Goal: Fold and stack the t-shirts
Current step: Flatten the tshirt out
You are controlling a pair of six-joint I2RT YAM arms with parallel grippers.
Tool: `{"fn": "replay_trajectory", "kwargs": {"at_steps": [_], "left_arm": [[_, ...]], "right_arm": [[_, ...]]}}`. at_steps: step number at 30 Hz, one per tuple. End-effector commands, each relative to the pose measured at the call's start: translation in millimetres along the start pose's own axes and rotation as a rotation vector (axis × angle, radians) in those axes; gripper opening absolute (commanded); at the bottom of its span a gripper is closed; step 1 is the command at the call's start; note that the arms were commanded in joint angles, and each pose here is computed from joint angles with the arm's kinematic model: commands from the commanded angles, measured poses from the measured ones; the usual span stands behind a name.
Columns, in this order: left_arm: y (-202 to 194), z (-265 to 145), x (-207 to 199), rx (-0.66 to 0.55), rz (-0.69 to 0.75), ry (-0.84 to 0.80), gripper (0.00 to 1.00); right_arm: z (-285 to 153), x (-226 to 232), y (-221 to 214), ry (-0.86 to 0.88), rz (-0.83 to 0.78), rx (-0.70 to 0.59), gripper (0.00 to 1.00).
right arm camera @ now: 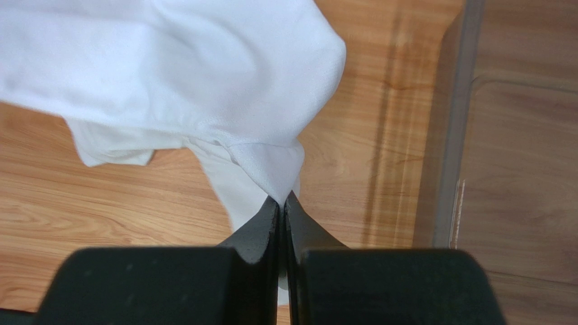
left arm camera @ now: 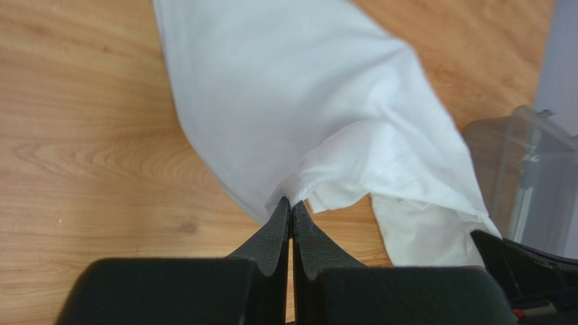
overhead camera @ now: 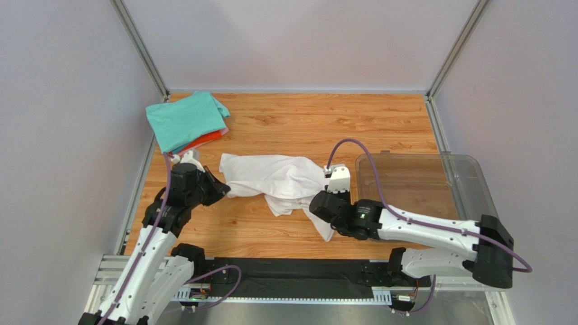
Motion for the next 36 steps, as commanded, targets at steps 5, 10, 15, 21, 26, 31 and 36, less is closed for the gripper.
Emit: {"fn": "replay_trajectory", "kwargs": {"at_steps": [5,10,15,21,26,31,36], "left_arm": [[71.8,-98.2,-39.0,-0.352,0.069,-0.083,0.0],[105.1,-184.4,-64.5,-0.605,0.136,-0.187,0.0],[127.1,-265.8,-85.4,-0.779,0.201,-0.258,0.0],[135.8,-360.3,-113.6,-0.976,0.29,-0.443,0.0],[140.3,-379.4,-121.1,-1.016,0.312,-0.482,0.0],[166.8,-342.3,-101.5,-1.001,0.207,-0.226,0.0],[196.2,-232.5,-53.0,-0.797,0.031,0.306,0.0]], "right_arm": [[-90.0,-9.2,103.5,0.231,0.05,-0.212,0.0],[-161.1,-5.3,148.0,0.65,0.063,-0.28,0.0],[-238.4,-10.3,188.2,1.01,0.056,-0.352,0.0],[-301.3,-14.1,211.0,1.3,-0.019,-0.36,0.0],[-323.6,-17.2,225.4,1.371,-0.045,-0.399,0.0],[-286.8,-11.5,247.8,1.046,-0.007,-0.513,0.0],[-209.2,13.2,261.2,0.549,-0.057,-0.628,0.0]]}}
Point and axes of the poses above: each gripper's point midway between its finger pads, its own z axis out along the fingers, its own x axis along the line the jaws close on, y = z × x, the point moved 7 cm from there along -z, back along the fingers, and after that the axes turned 13 degrees about z, right-handed, at the moved point
